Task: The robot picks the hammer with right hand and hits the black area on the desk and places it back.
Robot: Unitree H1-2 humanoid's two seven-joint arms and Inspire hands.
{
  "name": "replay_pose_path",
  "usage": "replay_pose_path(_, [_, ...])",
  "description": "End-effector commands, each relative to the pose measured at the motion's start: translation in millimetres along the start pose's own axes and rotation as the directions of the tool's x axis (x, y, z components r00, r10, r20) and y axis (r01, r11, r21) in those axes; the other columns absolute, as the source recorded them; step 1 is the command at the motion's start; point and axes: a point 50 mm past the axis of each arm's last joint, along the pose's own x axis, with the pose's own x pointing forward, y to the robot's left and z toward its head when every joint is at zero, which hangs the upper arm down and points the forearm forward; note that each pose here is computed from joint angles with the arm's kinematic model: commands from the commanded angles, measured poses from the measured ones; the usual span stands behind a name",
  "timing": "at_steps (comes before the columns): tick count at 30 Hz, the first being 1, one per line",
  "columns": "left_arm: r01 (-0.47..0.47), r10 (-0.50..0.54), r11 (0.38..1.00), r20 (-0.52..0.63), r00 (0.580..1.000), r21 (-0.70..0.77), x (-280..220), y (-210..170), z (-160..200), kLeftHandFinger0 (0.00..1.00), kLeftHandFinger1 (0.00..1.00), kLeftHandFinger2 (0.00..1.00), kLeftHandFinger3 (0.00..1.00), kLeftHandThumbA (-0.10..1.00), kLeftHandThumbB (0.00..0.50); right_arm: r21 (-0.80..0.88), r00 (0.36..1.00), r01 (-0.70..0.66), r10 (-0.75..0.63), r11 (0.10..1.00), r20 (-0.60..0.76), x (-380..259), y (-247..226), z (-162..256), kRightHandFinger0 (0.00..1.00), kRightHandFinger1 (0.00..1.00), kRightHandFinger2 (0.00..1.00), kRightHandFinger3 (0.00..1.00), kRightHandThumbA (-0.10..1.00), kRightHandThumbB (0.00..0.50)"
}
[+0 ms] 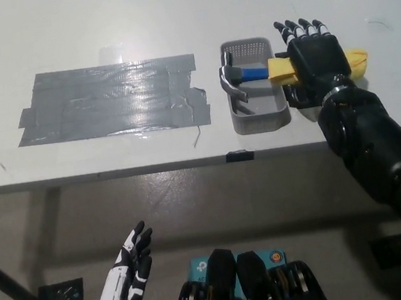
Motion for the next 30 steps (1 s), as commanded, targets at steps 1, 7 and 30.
replay_pose_path(1, [0.003,-0.003,1.000,0.058,0.998,0.006,4,2,9,1.00,1.00,1.00,1.00,0.93,0.132,-0.049,0.965,0.249,-0.243,0.967,0.097,17,-39,9,1.00,1.00,1.00,1.00,0.47,0.302])
replay_pose_path(7, [0.004,-0.004,1.000,0.067,0.998,-0.002,5,2,10,1.00,1.00,1.00,1.00,0.91,0.132,-0.082,0.896,0.379,-0.344,0.922,0.280,9,-17,-12,0.00,0.20,0.54,0.28,-0.10,0.258])
replay_pose_path(30, [0.015,-0.016,1.000,0.070,0.997,0.010,13,6,12,1.00,1.00,1.00,1.00,0.92,0.097,0.738,0.966,0.171,-0.259,0.653,0.005,19,-93,-25,0.00,0.32,0.74,0.85,-0.10,0.105])
